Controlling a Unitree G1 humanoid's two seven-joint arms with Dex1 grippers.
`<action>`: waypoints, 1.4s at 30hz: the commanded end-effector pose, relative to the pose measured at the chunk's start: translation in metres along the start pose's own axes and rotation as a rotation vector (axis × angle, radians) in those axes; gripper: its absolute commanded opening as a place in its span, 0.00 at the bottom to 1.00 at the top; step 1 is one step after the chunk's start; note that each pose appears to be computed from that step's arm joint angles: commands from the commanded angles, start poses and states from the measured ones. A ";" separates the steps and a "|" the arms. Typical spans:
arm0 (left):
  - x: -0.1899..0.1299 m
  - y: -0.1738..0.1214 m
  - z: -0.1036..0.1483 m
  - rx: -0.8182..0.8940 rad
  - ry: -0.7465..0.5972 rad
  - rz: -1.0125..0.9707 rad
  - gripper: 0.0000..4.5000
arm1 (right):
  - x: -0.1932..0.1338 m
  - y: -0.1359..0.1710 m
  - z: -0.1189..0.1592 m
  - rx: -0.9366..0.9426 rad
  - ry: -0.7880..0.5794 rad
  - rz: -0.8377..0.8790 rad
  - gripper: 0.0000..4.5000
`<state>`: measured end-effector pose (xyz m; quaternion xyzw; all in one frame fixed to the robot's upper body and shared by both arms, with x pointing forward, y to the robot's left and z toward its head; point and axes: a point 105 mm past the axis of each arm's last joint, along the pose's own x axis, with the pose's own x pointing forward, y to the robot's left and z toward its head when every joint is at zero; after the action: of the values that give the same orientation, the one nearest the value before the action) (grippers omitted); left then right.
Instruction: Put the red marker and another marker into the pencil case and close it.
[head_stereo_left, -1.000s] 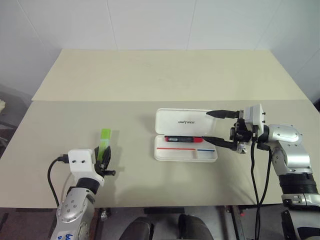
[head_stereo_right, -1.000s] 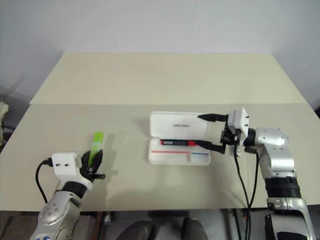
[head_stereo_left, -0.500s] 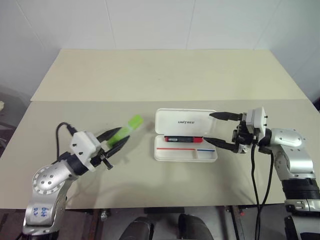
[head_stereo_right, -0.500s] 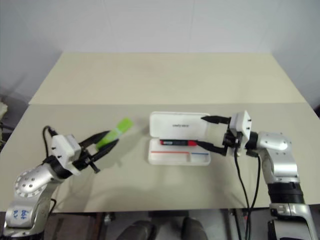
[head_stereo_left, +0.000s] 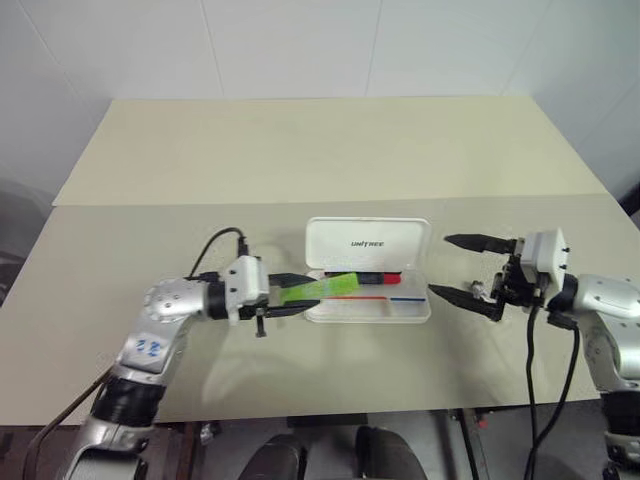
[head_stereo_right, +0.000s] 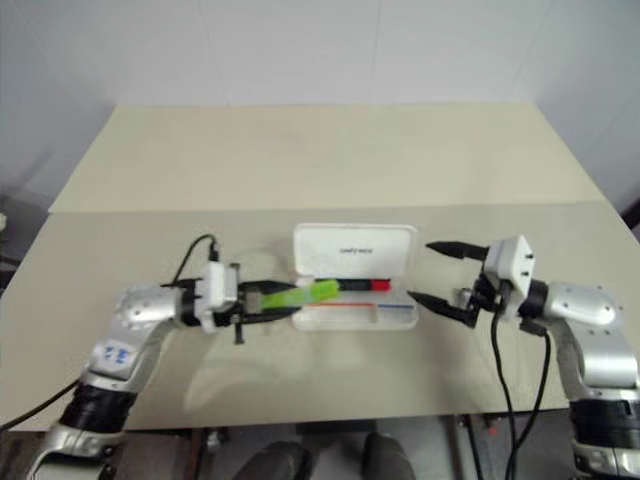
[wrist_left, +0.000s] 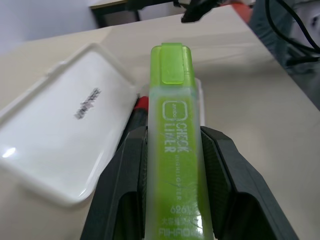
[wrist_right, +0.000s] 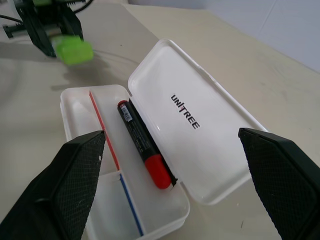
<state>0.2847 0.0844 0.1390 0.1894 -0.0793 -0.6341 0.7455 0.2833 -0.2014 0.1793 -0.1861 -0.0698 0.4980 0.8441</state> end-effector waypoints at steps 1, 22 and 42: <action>0.013 -0.001 -0.004 0.048 0.010 -0.050 0.25 | -0.010 -0.001 0.017 -0.042 -0.012 -0.035 1.00; 0.051 0.004 -0.020 0.050 0.039 -0.145 0.25 | -0.021 0.011 0.024 -0.030 0.011 -0.108 1.00; 0.051 0.002 0.003 0.030 -0.062 -0.126 1.00 | -0.012 0.008 0.011 0.055 -0.008 -0.226 1.00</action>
<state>0.2988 0.0343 0.1221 0.1951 -0.0725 -0.6835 0.6997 0.2672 -0.2059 0.1803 -0.1518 -0.0668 0.4198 0.8923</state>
